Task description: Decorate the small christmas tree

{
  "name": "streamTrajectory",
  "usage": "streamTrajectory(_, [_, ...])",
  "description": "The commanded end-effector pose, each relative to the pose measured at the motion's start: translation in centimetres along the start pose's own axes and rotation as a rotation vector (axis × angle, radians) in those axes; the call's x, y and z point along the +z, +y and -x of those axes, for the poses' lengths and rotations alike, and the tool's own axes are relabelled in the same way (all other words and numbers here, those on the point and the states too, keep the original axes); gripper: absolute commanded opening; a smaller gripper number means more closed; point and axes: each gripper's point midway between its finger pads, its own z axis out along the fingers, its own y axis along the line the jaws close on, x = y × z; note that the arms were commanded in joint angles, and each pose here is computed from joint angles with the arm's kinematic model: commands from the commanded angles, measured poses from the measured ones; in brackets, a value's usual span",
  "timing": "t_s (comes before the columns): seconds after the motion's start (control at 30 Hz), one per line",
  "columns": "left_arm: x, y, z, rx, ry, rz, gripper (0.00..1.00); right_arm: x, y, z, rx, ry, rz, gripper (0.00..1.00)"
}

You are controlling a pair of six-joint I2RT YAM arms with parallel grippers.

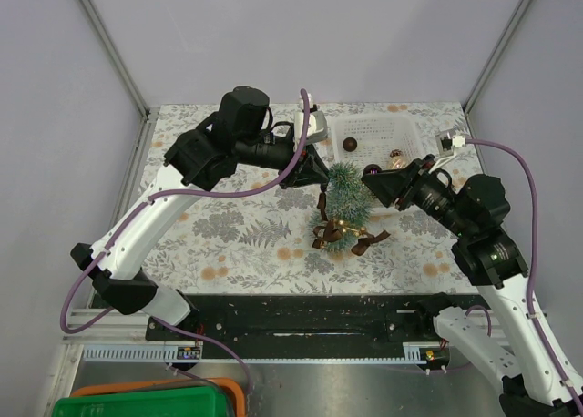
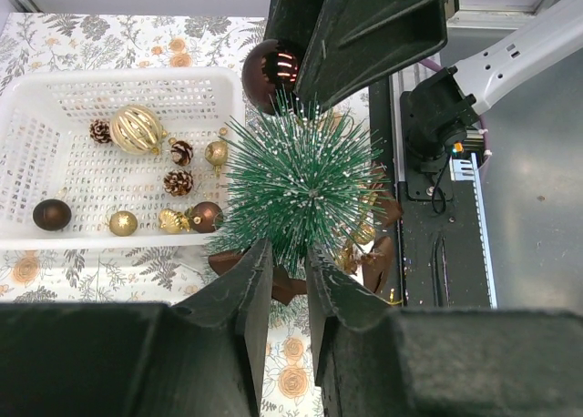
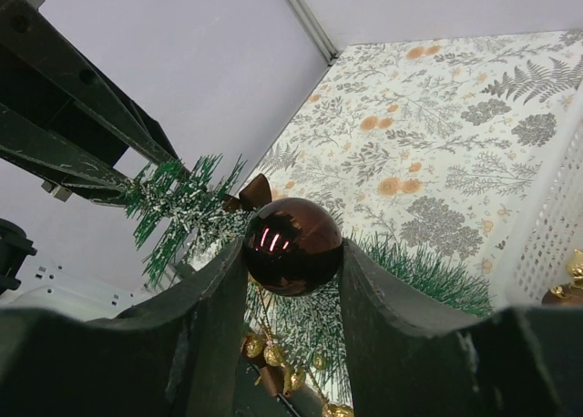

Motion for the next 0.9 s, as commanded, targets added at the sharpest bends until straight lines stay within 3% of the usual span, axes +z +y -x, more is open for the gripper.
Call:
streamTrajectory(0.0, [-1.6, -1.2, 2.7, 0.072, -0.073, -0.013, 0.24, -0.5, 0.4, 1.7, -0.059, -0.060, -0.015, 0.16])
streamTrajectory(0.37, [-2.3, -1.3, 3.4, 0.093, -0.084, -0.002, 0.26, -0.5, 0.4, 2.9, -0.091, -0.097, -0.030, 0.15])
streamTrajectory(0.43, [-2.5, -1.3, 3.9, 0.100, -0.091, 0.003, 0.35, -0.5, 0.5, 3.3, -0.102, -0.106, -0.035, 0.15])
streamTrajectory(0.5, [-2.7, -1.2, 4.4, 0.108, -0.098, 0.011, 0.53, -0.4, 0.4, 3.5, -0.107, -0.110, -0.039, 0.16])
streamTrajectory(0.67, [-3.3, -1.4, 5.4, 0.122, -0.114, 0.017, 0.78, -0.6, 0.6, 3.9, -0.115, -0.122, -0.037, 0.15])
streamTrajectory(0.77, [-3.3, -1.7, 5.7, 0.124, -0.123, 0.002, 0.89, -0.4, 0.7, 3.9, -0.117, -0.124, -0.030, 0.15])
streamTrajectory(0.87, [-2.9, -1.7, 5.1, 0.105, -0.110, -0.014, 0.90, 0.0, 0.8, 3.7, -0.105, -0.113, -0.011, 0.15])
